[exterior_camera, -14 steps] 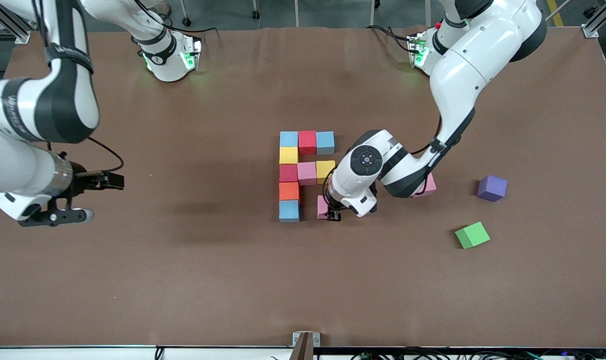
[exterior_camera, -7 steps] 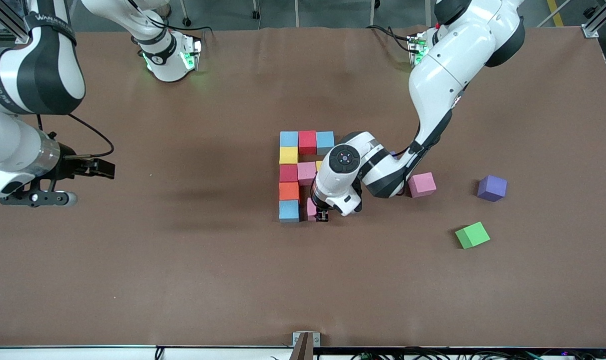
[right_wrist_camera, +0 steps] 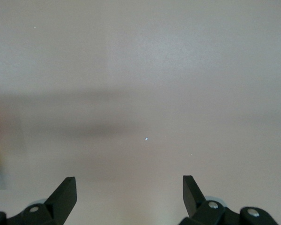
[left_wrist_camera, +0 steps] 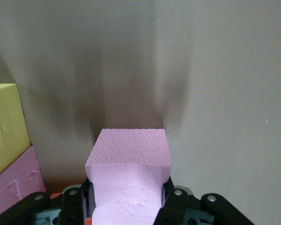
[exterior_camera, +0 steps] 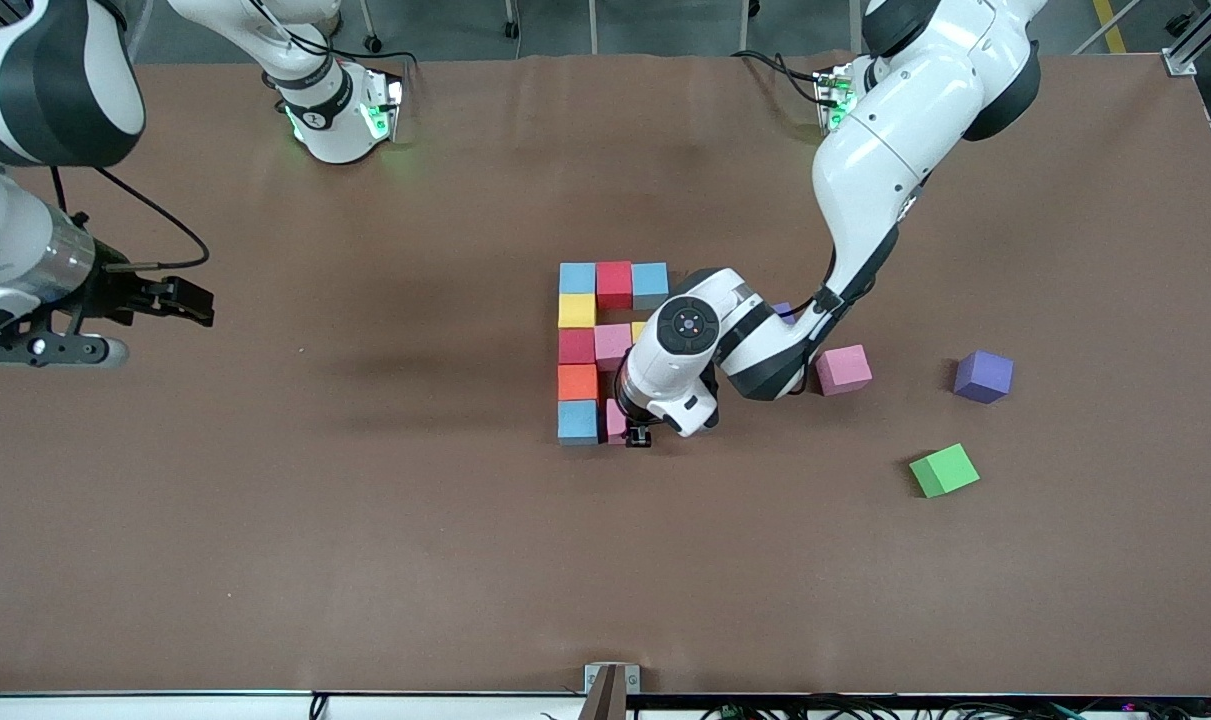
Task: Arrange 11 blocks into digit 3
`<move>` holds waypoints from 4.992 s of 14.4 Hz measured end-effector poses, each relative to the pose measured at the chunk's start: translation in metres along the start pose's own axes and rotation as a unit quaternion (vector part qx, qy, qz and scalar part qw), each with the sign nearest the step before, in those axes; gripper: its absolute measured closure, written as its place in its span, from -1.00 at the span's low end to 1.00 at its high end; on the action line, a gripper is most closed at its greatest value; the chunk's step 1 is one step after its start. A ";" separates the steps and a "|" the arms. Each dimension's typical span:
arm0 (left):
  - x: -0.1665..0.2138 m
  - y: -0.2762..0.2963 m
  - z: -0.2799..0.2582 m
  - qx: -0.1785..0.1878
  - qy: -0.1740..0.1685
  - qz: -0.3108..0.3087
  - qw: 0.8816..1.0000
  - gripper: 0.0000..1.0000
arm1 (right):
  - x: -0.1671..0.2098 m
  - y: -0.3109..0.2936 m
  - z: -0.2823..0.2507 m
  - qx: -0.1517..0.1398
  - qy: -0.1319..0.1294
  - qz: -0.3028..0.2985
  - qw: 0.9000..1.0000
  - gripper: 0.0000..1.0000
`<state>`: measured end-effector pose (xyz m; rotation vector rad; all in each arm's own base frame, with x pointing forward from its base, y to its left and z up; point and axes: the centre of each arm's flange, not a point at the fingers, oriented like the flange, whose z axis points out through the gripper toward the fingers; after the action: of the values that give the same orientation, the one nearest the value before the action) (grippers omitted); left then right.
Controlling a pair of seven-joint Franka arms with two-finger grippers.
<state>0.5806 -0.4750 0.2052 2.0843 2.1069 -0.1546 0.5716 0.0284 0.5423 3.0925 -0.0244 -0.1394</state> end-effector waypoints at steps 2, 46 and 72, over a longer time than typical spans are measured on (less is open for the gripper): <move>-0.005 -0.003 0.001 0.001 0.000 0.003 1.000 -0.07 | -0.005 -0.002 -0.005 0.000 0.003 -0.002 1.000 -1.00; 0.156 0.010 -0.195 0.094 0.099 0.285 0.949 -1.00 | -0.072 0.011 -0.122 0.028 0.011 0.009 0.999 -1.00; 0.192 -0.111 -0.050 0.184 0.050 0.536 0.822 -0.81 | -0.069 0.057 -0.118 0.033 0.019 -0.019 0.999 -1.00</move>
<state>0.4663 -0.2789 0.2114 3.1899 0.6595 -0.2994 0.5125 -0.0219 0.6682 3.1619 0.0332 -0.0839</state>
